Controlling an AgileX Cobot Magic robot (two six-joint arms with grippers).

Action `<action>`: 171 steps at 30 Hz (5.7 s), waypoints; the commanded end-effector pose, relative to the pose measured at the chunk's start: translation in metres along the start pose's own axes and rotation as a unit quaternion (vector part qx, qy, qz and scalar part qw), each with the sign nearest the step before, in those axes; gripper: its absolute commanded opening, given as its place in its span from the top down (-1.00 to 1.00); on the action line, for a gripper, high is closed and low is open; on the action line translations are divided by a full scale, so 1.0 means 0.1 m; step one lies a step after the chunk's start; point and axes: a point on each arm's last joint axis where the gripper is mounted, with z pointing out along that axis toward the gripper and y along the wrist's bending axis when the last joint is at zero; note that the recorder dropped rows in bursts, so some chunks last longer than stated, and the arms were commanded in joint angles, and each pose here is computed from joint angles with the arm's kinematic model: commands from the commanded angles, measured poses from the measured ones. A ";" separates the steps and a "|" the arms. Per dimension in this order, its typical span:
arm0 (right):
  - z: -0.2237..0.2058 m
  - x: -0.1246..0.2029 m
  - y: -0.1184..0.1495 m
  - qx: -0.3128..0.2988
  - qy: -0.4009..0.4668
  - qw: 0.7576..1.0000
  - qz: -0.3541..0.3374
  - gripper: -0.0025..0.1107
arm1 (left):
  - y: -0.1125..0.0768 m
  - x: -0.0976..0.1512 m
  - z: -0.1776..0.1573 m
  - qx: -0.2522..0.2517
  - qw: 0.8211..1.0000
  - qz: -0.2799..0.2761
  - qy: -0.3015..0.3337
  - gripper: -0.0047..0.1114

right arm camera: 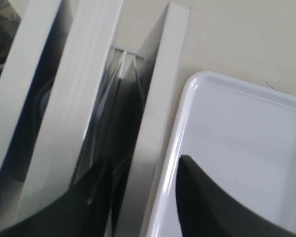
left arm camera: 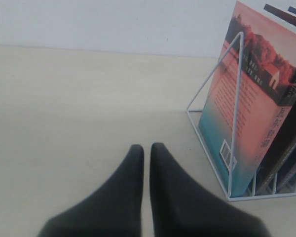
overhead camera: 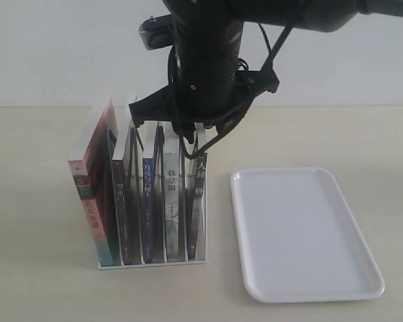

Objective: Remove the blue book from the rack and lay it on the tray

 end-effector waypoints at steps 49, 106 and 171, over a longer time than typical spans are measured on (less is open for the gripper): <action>-0.97 -0.29 -0.14 -0.079 -0.090 0.991 0.063 0.96 | 0.00 0.00 0.00 -0.001 1.000 -0.001 -0.002 0.85; -0.47 -0.12 -0.07 -0.037 -0.030 0.997 0.067 0.49 | 0.00 0.00 0.00 -0.001 1.000 -0.001 -0.002 0.85; 0.04 -0.07 0.19 -0.062 0.028 0.997 0.043 0.36 | 0.00 0.00 0.00 -0.001 1.000 -0.001 -0.002 0.85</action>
